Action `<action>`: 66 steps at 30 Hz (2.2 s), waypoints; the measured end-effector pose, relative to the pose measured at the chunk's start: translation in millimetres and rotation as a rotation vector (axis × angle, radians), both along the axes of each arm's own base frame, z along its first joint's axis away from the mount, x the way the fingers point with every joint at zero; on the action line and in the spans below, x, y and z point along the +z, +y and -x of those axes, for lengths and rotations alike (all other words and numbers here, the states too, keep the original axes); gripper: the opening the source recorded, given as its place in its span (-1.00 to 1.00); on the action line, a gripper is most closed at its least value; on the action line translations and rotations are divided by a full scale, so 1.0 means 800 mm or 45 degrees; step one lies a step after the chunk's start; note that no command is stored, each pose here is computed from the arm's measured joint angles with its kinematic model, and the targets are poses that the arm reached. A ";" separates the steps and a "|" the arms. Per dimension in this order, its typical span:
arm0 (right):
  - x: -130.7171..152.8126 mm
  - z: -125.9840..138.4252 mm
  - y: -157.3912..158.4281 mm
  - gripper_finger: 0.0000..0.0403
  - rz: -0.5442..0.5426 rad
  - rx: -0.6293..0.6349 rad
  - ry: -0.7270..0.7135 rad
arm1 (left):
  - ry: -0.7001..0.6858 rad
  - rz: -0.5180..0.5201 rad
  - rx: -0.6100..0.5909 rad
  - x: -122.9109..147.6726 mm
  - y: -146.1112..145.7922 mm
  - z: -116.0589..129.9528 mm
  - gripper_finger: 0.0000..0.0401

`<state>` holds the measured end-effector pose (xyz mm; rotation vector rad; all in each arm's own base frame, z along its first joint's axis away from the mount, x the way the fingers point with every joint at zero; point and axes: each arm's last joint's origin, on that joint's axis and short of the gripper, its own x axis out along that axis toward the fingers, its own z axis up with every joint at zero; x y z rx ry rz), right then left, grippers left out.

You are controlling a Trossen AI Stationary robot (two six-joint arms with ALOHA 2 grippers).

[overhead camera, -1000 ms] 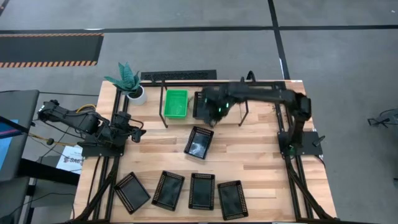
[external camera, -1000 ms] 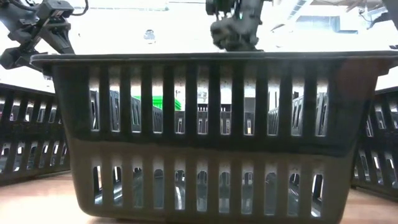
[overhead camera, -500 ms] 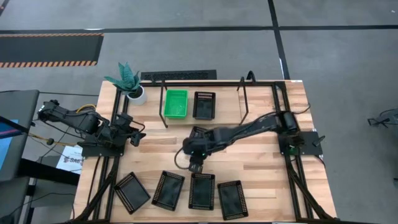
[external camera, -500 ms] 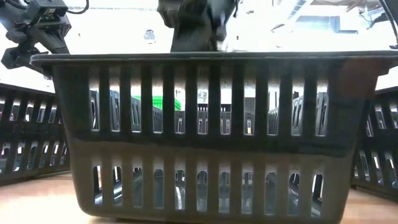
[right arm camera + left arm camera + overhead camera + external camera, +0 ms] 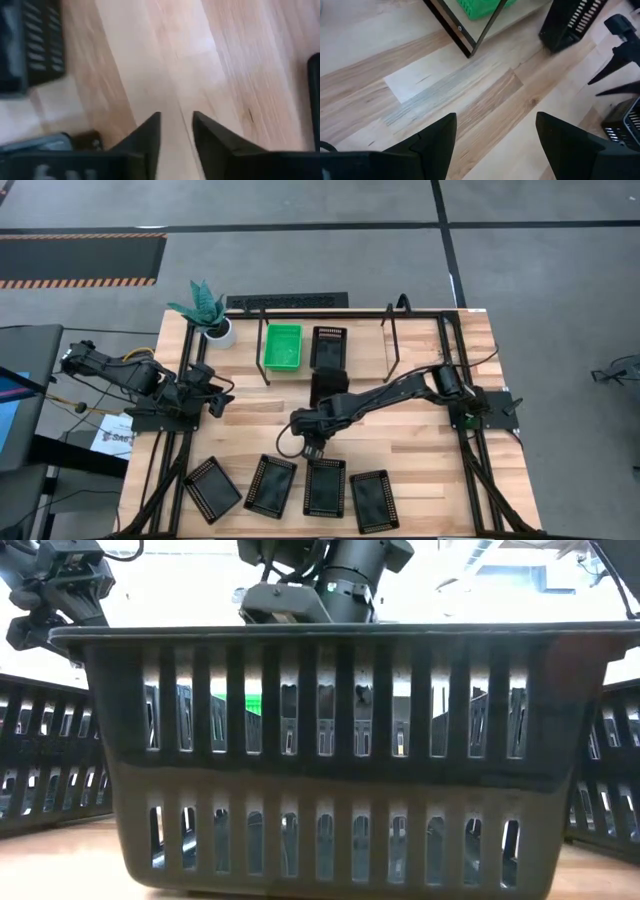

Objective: Stack baskets on shelf by color
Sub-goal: Stack the black bin on top of the black bin on the shelf, then stack the black bin into the black bin on the shelf

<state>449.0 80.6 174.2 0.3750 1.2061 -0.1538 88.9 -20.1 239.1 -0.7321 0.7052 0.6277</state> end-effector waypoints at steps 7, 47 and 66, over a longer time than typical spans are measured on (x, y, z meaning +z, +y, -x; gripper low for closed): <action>0.006 0.005 0.007 -0.93 -0.073 -0.030 0.028 | -0.004 0.003 0.004 0.000 0.000 0.000 0.30; 0.171 0.064 -0.103 -0.13 0.722 0.112 0.063 | -0.035 -0.032 0.071 0.001 0.002 0.000 0.30; 0.131 0.040 -0.126 -0.20 0.688 0.244 0.132 | -0.031 -0.032 0.079 0.001 0.002 0.000 0.30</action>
